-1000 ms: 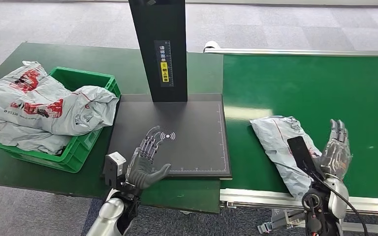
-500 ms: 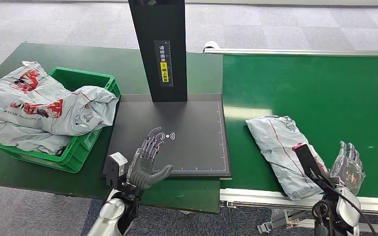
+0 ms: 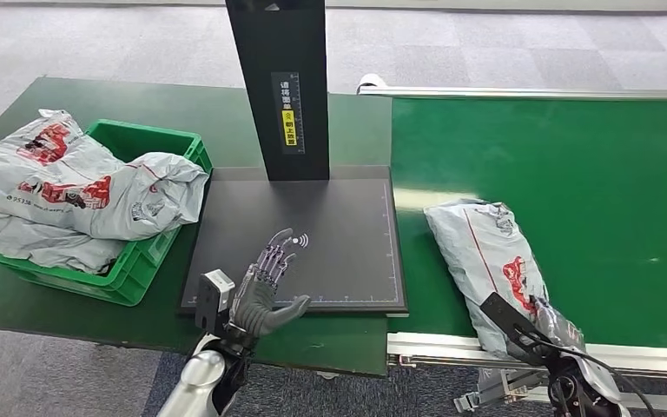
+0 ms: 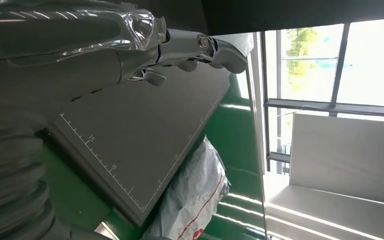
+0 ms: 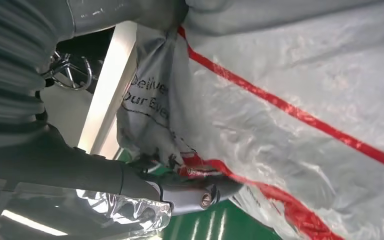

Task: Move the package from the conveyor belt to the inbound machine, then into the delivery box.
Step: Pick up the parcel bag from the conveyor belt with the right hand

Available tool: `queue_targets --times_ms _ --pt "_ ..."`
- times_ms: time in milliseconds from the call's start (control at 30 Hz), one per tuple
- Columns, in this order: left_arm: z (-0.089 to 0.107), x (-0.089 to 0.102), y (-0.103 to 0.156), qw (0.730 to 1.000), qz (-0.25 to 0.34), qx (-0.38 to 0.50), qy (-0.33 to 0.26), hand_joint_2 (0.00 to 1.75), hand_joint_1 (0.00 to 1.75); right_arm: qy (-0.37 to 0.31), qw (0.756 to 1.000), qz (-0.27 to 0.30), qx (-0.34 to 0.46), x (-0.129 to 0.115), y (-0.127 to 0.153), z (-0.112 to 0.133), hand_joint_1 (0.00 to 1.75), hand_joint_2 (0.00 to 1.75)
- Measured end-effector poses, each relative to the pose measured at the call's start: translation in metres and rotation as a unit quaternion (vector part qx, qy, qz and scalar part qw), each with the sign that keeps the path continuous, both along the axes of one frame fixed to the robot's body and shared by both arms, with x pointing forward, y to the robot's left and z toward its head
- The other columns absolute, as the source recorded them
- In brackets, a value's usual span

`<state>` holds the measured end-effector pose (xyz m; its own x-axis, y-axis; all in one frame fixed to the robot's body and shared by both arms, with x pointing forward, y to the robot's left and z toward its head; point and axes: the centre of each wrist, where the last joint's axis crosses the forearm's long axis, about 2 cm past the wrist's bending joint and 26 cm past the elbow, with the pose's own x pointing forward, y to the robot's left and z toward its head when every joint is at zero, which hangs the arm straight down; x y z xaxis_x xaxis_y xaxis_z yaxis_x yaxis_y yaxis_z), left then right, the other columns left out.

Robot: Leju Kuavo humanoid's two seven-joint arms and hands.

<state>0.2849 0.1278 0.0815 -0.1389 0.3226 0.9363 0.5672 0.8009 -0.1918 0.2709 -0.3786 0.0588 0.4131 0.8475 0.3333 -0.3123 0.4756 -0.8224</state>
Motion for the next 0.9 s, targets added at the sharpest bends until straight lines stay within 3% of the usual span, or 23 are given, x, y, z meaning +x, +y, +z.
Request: queue_targets --times_ms 600,900 --pt "-0.001 -0.002 0.000 1.000 0.008 0.004 0.015 1.75 0.00 -0.039 0.996 0.069 0.032 0.011 0.008 0.003 1.75 1.75" --pt "0.002 -0.006 0.006 0.999 0.042 0.000 -0.006 1.75 0.00 -0.189 0.978 0.027 0.078 0.021 0.019 0.022 1.75 1.75"
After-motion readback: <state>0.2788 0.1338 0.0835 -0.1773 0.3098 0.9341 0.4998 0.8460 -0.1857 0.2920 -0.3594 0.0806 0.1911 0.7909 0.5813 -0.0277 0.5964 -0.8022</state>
